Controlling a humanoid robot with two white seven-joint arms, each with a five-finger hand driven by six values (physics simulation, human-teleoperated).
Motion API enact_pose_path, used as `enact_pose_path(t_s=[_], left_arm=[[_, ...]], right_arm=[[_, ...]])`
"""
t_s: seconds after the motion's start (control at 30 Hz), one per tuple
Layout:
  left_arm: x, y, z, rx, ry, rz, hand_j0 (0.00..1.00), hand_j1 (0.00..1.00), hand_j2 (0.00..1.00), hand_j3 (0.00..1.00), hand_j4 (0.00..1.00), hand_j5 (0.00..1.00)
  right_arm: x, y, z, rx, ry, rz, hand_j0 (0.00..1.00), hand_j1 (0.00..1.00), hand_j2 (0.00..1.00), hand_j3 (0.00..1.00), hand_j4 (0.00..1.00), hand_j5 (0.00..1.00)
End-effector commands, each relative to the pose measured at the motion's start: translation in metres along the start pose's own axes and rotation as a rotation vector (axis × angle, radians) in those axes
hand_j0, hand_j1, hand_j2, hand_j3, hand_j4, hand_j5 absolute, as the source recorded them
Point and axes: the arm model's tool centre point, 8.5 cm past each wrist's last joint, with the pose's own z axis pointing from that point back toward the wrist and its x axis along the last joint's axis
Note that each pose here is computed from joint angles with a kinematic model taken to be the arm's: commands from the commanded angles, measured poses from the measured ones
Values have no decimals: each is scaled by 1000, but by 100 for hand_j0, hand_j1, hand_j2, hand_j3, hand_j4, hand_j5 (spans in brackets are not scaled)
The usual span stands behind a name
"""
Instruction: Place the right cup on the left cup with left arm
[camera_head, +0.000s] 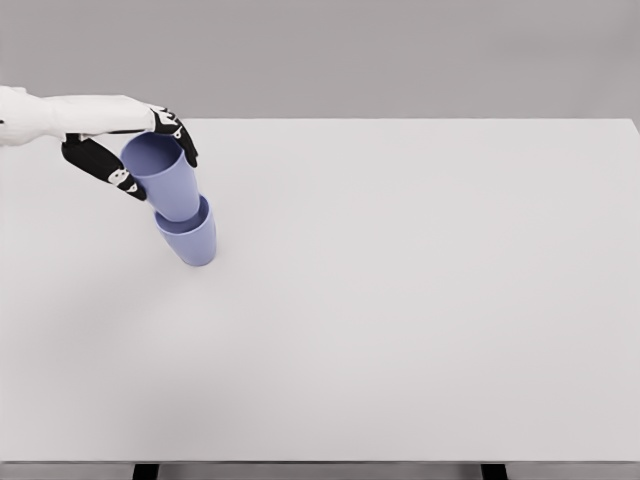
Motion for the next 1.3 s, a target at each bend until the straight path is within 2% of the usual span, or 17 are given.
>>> enact_pose_path(t_s=[0.0,0.2,0.27,0.4,0.67,0.87,1.07,1.1,1.13,1.23,1.27], left_arm=[[3,1,0,2,-9,1,61,61,61,61,61,61],[3,1,0,5,-11,3,62,62,62,62,62,62],[3,1,0,5,-11,1,68,68,68,68,68,68],[3,1,0,5,-10,1,71,71,71,71,71,71],[2,1,1,3,-6,-2,84,84,84,84,84,84],[2,1,1,4,-5,-4,89,89,89,89,89,89],[3,2,1,6,-5,-4,90,90,90,90,90,90],[7,4,1,12,-20,-4,100,100,100,100,100,100],[19,4,-1,10,-61,-14,100,100,100,100,100,100],[61,1,25,26,-194,17,100,100,100,100,100,100],[71,1,28,30,-247,-2,100,100,100,100,100,100]], right_arm=[[0,0,0,1,1,1,100,100,100,100,100,100],[1,0,0,0,-1,2,100,100,100,100,100,100],[0,0,0,1,1,1,100,100,100,100,100,100],[0,0,0,1,1,1,100,100,100,100,100,100],[0,0,0,1,1,1,100,100,100,100,100,100],[0,0,0,1,1,1,100,100,100,100,100,100],[0,0,0,1,1,1,100,100,100,100,100,100],[0,0,0,1,1,1,100,100,100,100,100,100],[0,0,0,1,1,1,100,100,100,100,100,100],[0,0,0,1,1,1,100,100,100,100,100,100],[0,0,0,1,1,1,100,100,100,100,100,100]])
